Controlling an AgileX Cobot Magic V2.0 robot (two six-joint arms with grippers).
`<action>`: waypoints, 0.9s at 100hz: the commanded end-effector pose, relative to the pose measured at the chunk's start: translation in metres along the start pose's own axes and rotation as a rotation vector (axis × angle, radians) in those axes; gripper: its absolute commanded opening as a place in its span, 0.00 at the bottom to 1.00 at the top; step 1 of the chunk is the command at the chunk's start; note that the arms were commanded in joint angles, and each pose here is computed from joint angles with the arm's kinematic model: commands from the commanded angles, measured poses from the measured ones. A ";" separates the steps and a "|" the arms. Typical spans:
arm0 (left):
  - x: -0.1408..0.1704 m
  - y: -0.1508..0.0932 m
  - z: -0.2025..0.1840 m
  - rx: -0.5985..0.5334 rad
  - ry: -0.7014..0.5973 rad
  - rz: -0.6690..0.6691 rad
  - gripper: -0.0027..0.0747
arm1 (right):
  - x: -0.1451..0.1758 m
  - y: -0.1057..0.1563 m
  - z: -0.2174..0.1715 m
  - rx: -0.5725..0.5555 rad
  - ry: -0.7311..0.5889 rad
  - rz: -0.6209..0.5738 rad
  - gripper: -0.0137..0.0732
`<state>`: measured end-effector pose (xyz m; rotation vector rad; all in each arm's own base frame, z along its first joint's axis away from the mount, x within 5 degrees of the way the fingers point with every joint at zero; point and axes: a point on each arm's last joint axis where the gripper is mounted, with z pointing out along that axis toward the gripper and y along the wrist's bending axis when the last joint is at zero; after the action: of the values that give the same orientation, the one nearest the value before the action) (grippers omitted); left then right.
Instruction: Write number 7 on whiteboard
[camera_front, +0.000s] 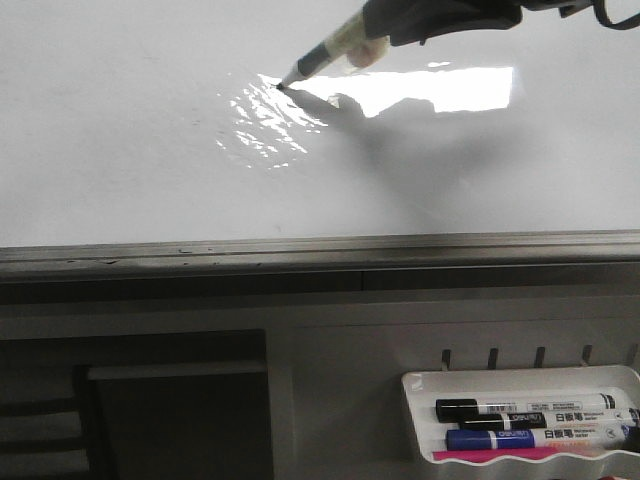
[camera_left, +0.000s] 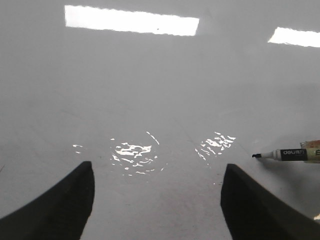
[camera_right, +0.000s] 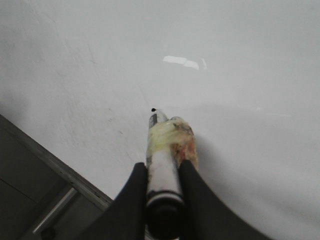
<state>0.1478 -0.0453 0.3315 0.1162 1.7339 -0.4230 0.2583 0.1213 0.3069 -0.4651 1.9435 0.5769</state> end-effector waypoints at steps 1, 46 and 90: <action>-0.013 0.001 -0.003 -0.027 -0.070 -0.022 0.67 | -0.009 -0.013 -0.016 0.148 -0.077 -0.003 0.10; -0.013 0.001 -0.003 -0.027 -0.070 -0.022 0.67 | 0.017 -0.018 -0.026 0.078 -0.004 0.058 0.10; -0.006 -0.013 -0.003 0.101 0.025 0.041 0.67 | 0.025 0.021 -0.069 -0.169 0.013 0.130 0.10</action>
<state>0.1451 -0.0505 0.3283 0.1798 1.7689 -0.4560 0.1989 0.0952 0.2917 -0.4323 2.0087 0.7448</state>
